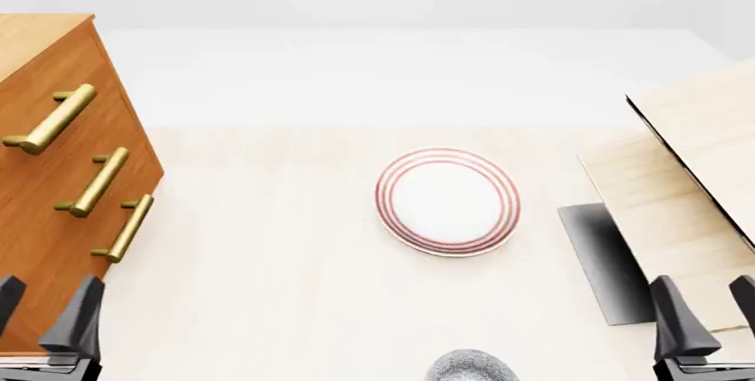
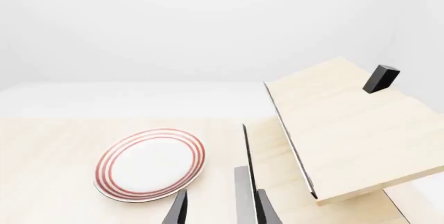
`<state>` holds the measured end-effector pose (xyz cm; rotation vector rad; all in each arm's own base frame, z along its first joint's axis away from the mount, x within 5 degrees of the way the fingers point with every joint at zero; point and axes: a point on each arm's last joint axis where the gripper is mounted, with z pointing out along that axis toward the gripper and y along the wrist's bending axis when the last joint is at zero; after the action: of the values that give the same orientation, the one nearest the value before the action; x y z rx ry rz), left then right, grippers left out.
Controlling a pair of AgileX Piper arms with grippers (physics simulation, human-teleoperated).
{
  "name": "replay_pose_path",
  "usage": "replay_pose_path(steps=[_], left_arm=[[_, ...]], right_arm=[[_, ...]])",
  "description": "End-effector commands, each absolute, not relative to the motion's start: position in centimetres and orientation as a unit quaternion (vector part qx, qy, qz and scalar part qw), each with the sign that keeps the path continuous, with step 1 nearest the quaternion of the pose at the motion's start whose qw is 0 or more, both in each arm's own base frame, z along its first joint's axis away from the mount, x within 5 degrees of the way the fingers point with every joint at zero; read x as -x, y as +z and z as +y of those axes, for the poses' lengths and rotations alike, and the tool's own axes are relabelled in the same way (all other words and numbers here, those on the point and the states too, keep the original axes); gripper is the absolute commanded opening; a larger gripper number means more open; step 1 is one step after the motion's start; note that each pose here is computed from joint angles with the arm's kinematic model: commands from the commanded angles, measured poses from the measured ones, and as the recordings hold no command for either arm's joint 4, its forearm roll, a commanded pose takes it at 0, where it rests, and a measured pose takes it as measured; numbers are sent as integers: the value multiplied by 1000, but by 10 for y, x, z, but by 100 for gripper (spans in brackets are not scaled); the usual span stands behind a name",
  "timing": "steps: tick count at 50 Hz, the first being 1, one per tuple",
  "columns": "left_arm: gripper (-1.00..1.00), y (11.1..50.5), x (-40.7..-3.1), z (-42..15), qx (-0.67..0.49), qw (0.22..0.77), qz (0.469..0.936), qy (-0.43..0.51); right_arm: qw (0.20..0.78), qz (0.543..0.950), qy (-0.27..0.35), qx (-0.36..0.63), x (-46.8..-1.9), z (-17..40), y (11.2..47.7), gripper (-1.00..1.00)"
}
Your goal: Open the top drawer of the cabinet and put the bowl in it.
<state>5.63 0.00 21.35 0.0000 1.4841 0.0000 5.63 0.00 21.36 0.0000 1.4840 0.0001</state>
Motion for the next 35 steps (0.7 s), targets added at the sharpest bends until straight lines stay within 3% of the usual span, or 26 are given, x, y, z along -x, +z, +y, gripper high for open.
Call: replay_pose_path(steps=[1, 22, 35], left_arm=[[100, 214, -56, 0, 0, 737, 676, 0], [100, 216, -56, -1, 0, 745, 667, -13], [100, 241, -51, -1, -70, 743, 663, 67]], right_arm=[[737, 676, 0, 0, -57, 0, 214, 100], [736, 677, 1, 0, -57, 0, 214, 100], [736, 677, 1, 0, -57, 0, 214, 100]])
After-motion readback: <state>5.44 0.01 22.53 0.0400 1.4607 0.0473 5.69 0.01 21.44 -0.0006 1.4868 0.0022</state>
